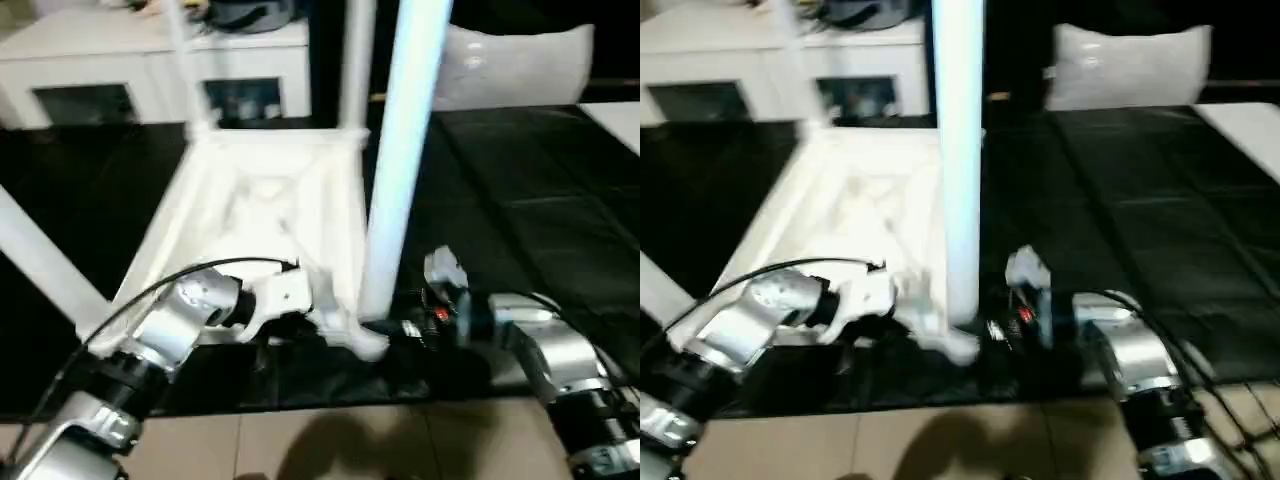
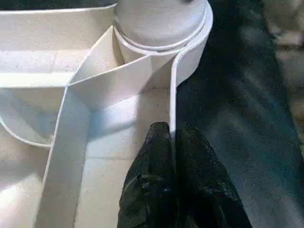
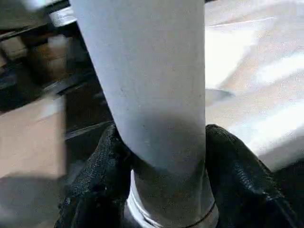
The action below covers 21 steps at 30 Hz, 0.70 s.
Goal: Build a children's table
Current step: Rotate leg to tighten
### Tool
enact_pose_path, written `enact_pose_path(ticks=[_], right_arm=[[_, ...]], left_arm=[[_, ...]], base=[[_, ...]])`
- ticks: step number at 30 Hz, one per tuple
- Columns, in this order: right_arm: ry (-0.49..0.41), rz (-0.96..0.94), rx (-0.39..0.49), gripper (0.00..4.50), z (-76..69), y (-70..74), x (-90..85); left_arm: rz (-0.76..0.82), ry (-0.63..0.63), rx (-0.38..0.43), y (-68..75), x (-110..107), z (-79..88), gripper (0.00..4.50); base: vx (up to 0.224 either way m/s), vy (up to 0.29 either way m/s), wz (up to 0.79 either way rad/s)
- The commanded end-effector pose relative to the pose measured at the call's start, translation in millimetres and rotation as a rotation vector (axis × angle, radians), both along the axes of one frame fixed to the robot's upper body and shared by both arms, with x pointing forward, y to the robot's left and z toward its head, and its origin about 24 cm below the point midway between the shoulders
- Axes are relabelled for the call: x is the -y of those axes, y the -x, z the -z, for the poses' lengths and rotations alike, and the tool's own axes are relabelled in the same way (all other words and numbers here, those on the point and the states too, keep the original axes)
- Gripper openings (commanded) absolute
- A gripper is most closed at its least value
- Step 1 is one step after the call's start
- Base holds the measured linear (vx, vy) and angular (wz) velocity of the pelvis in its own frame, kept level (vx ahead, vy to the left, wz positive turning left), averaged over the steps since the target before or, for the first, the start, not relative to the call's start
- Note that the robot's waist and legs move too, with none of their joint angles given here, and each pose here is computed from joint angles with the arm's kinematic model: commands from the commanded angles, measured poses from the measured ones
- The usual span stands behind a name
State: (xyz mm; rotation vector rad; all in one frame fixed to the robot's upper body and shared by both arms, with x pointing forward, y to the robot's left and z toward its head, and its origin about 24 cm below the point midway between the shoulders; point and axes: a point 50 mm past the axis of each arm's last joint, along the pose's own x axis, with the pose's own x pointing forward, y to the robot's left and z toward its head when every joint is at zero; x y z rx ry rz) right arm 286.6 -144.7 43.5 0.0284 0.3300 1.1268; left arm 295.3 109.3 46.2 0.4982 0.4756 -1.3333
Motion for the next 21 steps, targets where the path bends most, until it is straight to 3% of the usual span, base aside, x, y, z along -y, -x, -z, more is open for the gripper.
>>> enact_pose_path(ticks=[1,6,10,11,13,18,21], right_arm=[[0.038,0.115,-0.07,1.97,19.0,-3.2,-25.3],[0.09,0.353,-0.064,1.96,25.4,-19.5,-42.0],[0.028,0.446,-0.034,1.96,18.6,-29.1,-58.1],[0.014,0.455,-0.027,2.51,16.4,-29.8,-60.8],[-0.009,0.458,-0.015,2.65,13.0,-30.3,-64.1],[-0.026,0.482,0.026,3.1,11.9,-30.1,-49.6],[-0.035,0.435,0.075,3.31,9.7,-24.2,-26.2]], left_arm=[[-0.016,0.116,0.048,-0.5,39.4,-12.3,0.0],[-0.141,0.144,0.094,-4.6,67.6,-17.6,0.0],[-0.187,0.163,0.162,-4.3,85.0,-20.6,0.0],[-0.193,0.175,0.16,-2.9,87.9,-20.8,0.0],[-0.199,0.184,0.148,-0.6,90.0,-20.0,0.0],[-0.247,0.133,0.164,-8.4,74.1,-17.4,0.0],[-0.257,0.112,0.17,-14.1,55.0,-15.2,0.0]], base=[[0.0,0.0,0.0],[0.0,0.0,0.0],[0.0,0.0,0.0],[0.0,0.0,0.0],[0.069,0.037,-0.13],[0.079,-0.003,0.03],[0.055,0.008,-0.02]])
